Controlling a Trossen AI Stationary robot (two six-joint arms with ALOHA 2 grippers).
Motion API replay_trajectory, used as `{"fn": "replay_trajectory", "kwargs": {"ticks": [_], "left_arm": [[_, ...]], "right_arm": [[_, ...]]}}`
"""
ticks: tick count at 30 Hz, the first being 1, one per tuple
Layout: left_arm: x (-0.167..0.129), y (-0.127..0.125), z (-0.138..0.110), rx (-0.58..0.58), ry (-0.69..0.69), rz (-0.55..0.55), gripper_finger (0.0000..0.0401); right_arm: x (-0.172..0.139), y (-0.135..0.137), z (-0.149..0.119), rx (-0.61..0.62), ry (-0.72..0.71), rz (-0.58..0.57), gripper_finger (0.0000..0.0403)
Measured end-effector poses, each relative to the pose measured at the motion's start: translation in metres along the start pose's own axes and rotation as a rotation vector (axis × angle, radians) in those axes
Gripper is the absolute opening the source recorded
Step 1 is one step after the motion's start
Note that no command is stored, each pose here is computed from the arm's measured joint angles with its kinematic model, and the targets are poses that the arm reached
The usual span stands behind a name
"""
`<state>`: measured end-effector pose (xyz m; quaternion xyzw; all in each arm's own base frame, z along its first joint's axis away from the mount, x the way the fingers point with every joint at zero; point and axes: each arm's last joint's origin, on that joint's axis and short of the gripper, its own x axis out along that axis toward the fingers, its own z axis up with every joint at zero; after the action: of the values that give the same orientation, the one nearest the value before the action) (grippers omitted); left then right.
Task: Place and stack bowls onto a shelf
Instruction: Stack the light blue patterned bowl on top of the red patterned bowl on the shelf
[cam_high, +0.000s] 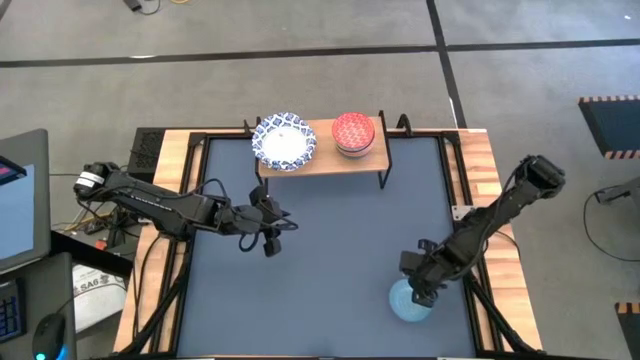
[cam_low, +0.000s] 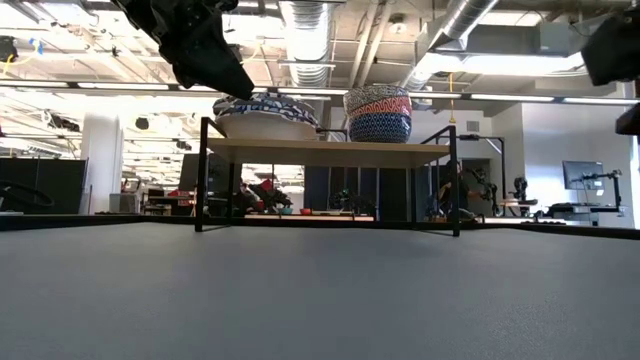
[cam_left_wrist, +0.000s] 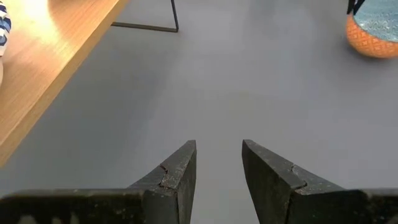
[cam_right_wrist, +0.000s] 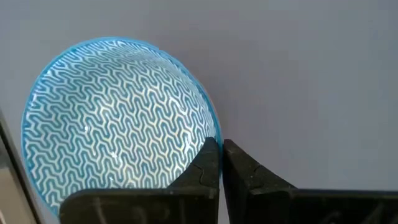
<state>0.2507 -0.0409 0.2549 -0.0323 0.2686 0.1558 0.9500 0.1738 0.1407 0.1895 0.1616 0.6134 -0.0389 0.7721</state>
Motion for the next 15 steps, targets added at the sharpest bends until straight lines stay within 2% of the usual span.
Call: {"fn": "replay_trajectory", "kwargs": {"ticks": [4,8,13,15], "left_arm": [[0.000,0.000,0.000,0.000,0.000,0.000,0.0116],[0.000,0.000,0.000,-0.001,0.000,0.001,0.0116],[0.000,0.000,0.000,0.003,-0.001,0.002,0.0116],[0.000,0.000,0.000,0.003,-0.001,0.002,0.0116]], "right_arm": [[-0.005,0.001,0.012,-0.040,-0.033,0.025,0.0023],[-0.023,0.003,0.038,-0.086,-0.112,0.068,0.0022],[-0.066,-0.001,0.088,-0.149,-0.288,0.110,0.0023],[-0.087,-0.008,0.108,-0.163,-0.376,0.092,0.0023]]}}
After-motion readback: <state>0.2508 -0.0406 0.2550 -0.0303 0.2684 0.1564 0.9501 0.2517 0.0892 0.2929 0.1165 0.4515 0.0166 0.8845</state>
